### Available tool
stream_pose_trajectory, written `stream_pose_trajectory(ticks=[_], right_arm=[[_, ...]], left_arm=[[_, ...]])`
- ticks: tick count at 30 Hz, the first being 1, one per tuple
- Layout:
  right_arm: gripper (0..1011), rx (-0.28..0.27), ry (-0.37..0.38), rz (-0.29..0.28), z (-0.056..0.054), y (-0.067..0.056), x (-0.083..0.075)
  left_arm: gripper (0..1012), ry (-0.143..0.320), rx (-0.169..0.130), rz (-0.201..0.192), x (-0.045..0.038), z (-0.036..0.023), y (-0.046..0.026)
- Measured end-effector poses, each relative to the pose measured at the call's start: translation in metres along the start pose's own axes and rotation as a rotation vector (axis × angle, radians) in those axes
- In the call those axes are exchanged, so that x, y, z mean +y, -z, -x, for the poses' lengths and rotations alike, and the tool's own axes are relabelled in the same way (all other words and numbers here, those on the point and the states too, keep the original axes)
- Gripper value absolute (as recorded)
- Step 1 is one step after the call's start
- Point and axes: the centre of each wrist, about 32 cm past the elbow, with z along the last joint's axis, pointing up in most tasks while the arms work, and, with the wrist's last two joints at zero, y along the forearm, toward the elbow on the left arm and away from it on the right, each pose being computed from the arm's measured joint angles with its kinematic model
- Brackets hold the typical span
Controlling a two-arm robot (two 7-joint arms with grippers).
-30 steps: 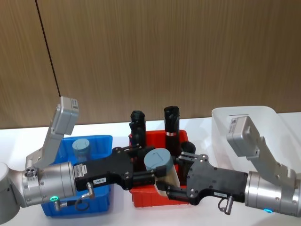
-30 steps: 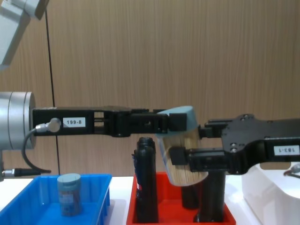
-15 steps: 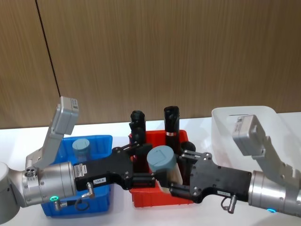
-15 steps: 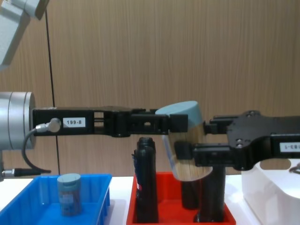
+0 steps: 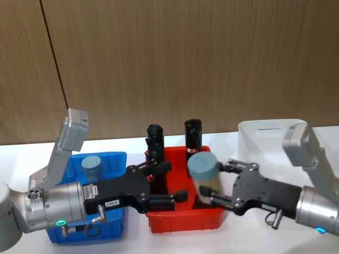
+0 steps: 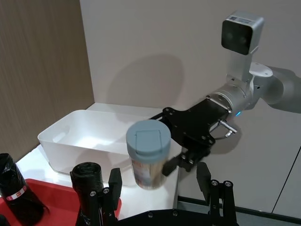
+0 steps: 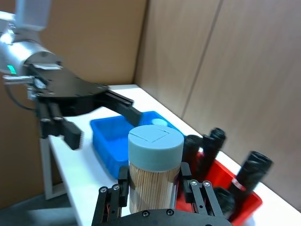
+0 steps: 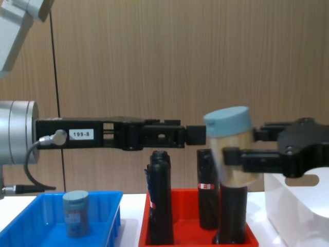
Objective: Pick the cotton swabs from the blue box and place them into the white box.
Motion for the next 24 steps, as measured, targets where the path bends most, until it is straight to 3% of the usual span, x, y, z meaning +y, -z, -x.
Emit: stream_pose_trajectory(ticks=[24], right_arm=[[637, 0.046, 0.323, 0.051, -0.033, 0.020, -0.028]], left_arm=[[1004, 0.000, 0.000, 0.000, 0.0000, 0.0000, 0.0000]])
